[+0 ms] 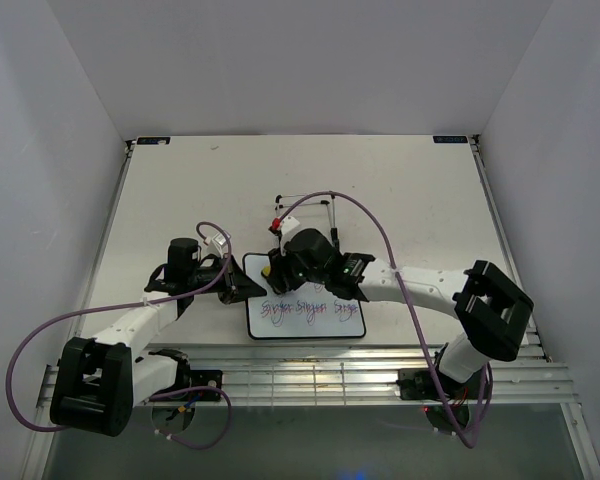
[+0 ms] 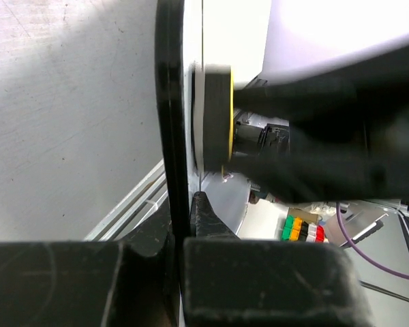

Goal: Erase the whiteboard

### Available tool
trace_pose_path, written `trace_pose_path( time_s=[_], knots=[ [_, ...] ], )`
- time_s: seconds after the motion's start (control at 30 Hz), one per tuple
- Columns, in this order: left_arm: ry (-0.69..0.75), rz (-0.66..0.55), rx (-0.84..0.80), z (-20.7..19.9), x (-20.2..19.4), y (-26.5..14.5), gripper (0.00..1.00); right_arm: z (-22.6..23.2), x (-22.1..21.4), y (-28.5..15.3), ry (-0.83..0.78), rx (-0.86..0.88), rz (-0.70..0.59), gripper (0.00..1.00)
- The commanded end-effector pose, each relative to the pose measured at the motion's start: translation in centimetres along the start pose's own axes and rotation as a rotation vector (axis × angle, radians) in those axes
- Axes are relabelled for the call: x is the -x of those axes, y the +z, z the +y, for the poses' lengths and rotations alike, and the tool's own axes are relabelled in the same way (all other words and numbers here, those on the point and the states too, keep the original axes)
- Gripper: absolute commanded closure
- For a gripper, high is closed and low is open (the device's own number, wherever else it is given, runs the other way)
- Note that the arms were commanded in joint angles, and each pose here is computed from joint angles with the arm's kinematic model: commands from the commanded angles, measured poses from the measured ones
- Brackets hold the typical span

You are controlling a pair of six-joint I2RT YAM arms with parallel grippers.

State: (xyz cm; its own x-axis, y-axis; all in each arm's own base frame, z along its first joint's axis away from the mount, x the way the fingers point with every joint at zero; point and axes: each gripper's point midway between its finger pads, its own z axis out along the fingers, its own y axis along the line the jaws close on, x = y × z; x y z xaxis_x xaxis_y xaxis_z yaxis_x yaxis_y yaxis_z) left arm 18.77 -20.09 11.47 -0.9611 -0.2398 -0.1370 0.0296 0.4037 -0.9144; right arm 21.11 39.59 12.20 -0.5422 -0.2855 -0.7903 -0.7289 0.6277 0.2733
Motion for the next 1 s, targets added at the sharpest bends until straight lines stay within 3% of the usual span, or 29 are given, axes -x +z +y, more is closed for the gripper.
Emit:
trace_pose_path(
  time_s=[0.0,0.17,0.53,0.63,0.8,0.97],
  knots=[
    [0.256,-0.031,-0.132,-3.9,1.3,-0.5,1.00,5.6,-3.8,-0.7,0.013,0.192,0.132,0.68],
    [0.259,-0.052,-0.120,-3.9,1.6,-0.5,1.00,4.8,-5.5,-1.4,0.044,0.135,0.148,0.68],
    [0.276,-0.051,-0.127,-4.3,1.4,-0.8,1.00,-8.8,-12.1,-3.5,0.210,-0.276,0.228,0.69],
    [0.277,-0.049,-0.122,-4.2,1.2,-0.8,1.00,-10.5,-12.5,-4.4,0.237,-0.329,0.216,0.69],
    [0.288,-0.046,-0.135,-4.4,1.3,-0.9,1.00,-7.8,-10.2,-3.5,0.221,-0.228,0.195,0.69],
    [0.298,-0.047,-0.140,-4.7,1.3,-0.9,1.00,-0.4,-7.2,-2.3,0.156,-0.074,0.157,0.69]
  ],
)
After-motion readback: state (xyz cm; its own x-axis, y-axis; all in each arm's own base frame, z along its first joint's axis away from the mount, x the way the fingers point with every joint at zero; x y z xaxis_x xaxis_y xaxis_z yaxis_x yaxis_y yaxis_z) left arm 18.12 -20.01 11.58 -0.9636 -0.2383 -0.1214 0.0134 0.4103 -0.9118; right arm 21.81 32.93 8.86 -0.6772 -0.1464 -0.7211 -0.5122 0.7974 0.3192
